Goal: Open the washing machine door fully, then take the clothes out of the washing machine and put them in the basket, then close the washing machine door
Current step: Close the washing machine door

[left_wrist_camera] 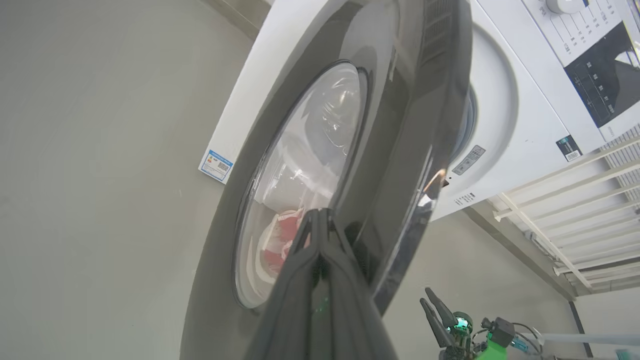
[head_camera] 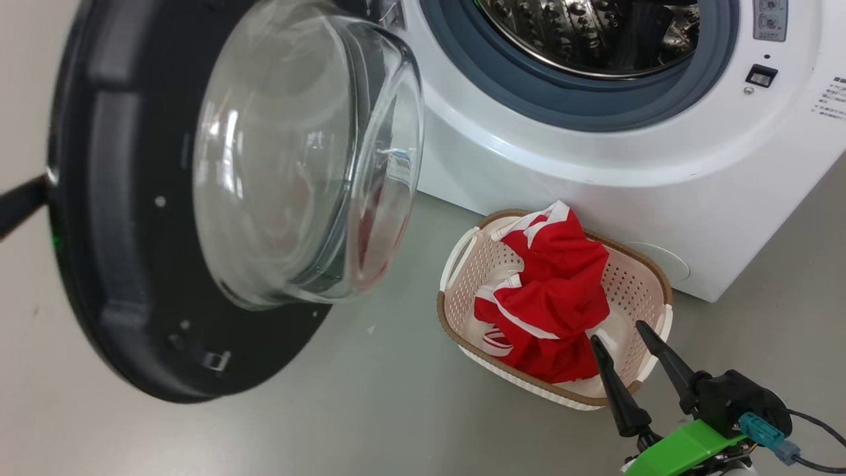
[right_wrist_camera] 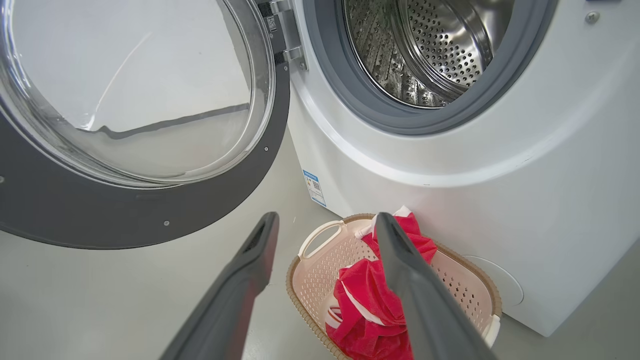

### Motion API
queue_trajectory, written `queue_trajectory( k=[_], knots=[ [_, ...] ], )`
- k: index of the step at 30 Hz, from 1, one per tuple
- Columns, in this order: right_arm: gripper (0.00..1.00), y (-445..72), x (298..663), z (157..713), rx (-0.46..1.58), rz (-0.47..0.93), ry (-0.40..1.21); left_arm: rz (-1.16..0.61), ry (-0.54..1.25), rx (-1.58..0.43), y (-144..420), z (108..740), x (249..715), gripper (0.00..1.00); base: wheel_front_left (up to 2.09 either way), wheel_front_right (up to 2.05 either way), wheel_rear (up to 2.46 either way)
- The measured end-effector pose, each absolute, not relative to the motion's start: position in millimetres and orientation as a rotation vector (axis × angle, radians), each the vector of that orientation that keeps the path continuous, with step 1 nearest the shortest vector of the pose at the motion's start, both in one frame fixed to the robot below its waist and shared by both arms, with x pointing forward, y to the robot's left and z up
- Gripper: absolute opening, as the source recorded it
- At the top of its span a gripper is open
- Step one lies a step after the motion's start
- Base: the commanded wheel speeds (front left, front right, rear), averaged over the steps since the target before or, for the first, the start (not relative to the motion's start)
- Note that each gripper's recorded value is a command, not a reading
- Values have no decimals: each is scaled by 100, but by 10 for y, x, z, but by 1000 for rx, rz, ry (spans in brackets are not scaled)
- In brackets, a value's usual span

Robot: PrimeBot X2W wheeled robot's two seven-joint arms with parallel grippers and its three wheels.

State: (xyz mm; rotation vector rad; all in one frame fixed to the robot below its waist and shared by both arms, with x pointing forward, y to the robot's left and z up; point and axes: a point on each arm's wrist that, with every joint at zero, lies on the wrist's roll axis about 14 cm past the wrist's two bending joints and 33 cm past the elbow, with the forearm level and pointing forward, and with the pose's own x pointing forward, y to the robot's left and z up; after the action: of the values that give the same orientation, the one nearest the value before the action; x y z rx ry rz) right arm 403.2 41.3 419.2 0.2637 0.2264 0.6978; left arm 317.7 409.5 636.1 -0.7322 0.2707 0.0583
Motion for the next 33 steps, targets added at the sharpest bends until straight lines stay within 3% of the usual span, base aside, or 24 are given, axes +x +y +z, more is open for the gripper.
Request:
queue_trajectory(
  k=[14, 33],
  knots=[
    [100, 337, 4061, 4179, 270, 670, 226, -196, 255, -721, 3364, 6529, 3468, 0, 0, 0, 0],
    [100, 329, 4055, 4312, 265, 667, 193, -121, 172, -747, 3469, 6436, 3353, 0, 0, 0, 0]
  ],
)
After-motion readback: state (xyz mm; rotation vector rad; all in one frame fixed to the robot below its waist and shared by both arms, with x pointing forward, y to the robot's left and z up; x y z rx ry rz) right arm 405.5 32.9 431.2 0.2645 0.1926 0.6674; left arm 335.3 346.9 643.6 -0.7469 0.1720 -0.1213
